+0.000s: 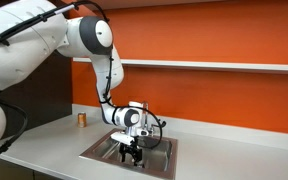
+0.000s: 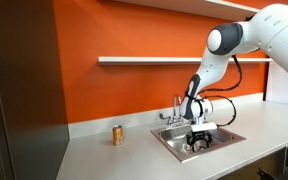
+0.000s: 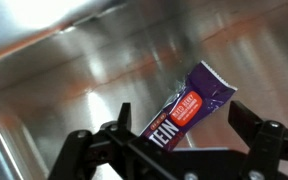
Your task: Remove the chocolate bar from the sink
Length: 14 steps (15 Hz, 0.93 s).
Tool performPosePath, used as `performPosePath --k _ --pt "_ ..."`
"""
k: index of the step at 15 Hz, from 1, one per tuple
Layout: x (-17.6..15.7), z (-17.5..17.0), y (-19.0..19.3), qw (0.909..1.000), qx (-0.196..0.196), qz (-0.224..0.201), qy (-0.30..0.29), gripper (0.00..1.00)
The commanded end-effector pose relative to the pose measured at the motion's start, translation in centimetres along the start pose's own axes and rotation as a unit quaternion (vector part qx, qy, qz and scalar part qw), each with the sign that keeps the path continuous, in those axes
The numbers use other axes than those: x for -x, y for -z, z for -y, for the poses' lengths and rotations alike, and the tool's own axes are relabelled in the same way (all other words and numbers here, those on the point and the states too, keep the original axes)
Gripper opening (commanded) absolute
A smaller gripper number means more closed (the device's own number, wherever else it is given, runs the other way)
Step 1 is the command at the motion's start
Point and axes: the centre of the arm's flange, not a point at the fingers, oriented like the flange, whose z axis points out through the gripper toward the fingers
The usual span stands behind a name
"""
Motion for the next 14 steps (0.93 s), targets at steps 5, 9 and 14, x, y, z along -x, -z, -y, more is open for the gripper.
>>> performPosePath --k 5,9,14 --pt "-0.5 -1.0 0.4 0.9942 -0.012 0.004 -0.107 1.0" --pt "-1.0 -1.1 0.3 0.9889 -0.026 0.009 -0.146 1.0" --pt "-1.6 -1.2 0.2 0.9831 -0.032 0.01 -0.18 1.0"
